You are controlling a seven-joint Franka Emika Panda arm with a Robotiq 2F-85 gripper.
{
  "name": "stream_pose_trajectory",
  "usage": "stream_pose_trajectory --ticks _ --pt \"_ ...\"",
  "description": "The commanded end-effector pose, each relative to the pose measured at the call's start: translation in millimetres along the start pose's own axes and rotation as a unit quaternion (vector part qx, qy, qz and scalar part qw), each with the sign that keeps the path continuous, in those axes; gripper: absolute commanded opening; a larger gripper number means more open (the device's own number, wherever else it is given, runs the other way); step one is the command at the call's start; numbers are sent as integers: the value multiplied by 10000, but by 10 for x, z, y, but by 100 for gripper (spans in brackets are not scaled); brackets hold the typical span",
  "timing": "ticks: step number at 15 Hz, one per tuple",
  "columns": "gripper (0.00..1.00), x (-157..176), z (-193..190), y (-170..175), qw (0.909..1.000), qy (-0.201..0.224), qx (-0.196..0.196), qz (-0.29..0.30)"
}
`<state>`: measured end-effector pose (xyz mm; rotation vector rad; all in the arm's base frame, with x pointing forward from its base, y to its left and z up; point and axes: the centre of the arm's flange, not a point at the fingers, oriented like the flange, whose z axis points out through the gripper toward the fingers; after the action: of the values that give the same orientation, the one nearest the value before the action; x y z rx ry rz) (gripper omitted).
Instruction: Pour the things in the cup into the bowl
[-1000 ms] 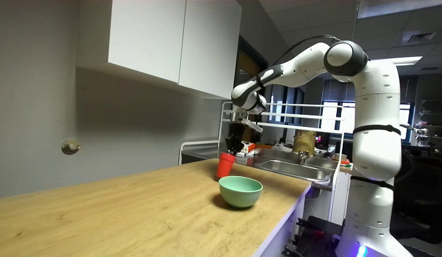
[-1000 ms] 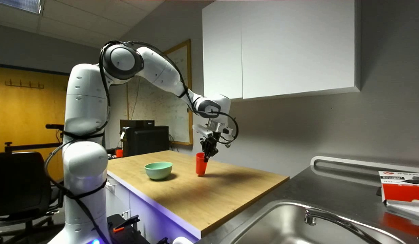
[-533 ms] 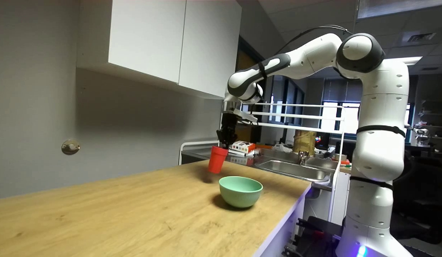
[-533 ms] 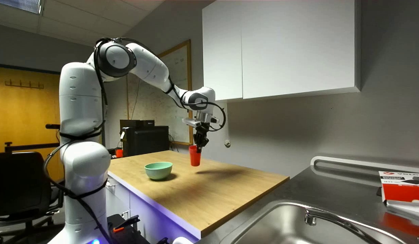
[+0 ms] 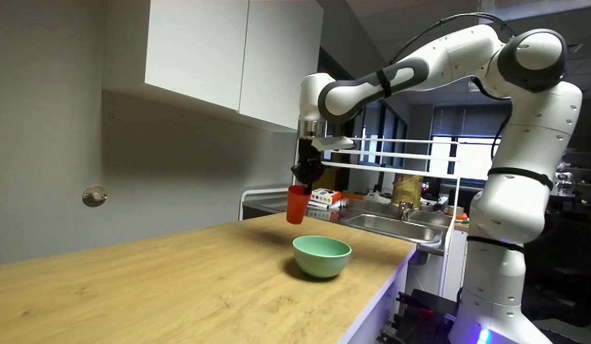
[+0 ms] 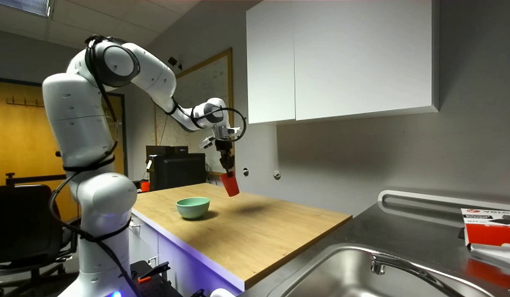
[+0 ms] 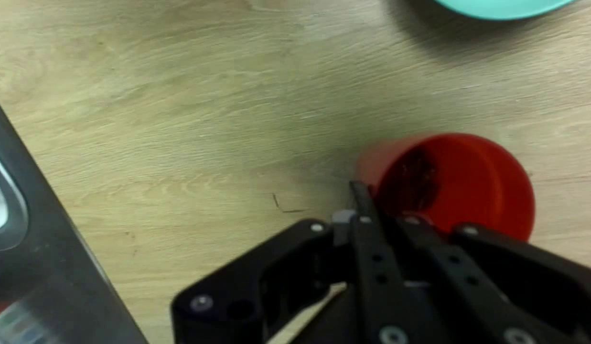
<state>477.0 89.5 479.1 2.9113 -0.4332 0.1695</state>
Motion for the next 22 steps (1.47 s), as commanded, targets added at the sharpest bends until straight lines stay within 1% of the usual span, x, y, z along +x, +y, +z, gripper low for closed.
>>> stream_pose_trajectory --ticks 1,3,4,6,8,10,12,15,16,17,18,22 --pt "2 -443 -2 -101 9953 547 -756 250" --pt "2 -661 51 -260 9898 842 -1096 352" --pt "2 -782 90 -380 9856 1045 -1266 408" --pt "2 -1030 120 -633 9780 1354 -1503 502" --pt "2 -1290 191 -914 9668 1745 -1765 614" --pt "2 -1562 270 -1131 9558 2049 -1972 750" --pt "2 -1830 304 -1265 9435 2353 -2151 904" --pt "2 -2127 408 -1392 9220 2771 -2439 1170" --pt "2 -2214 456 -1425 9101 3003 -2547 1288" --pt "2 -2290 477 -1453 9014 3154 -2633 1363" --pt "2 -2356 532 -1485 8889 3376 -2741 1438" --pt "2 -2516 658 -1498 8338 4226 -3156 1631"
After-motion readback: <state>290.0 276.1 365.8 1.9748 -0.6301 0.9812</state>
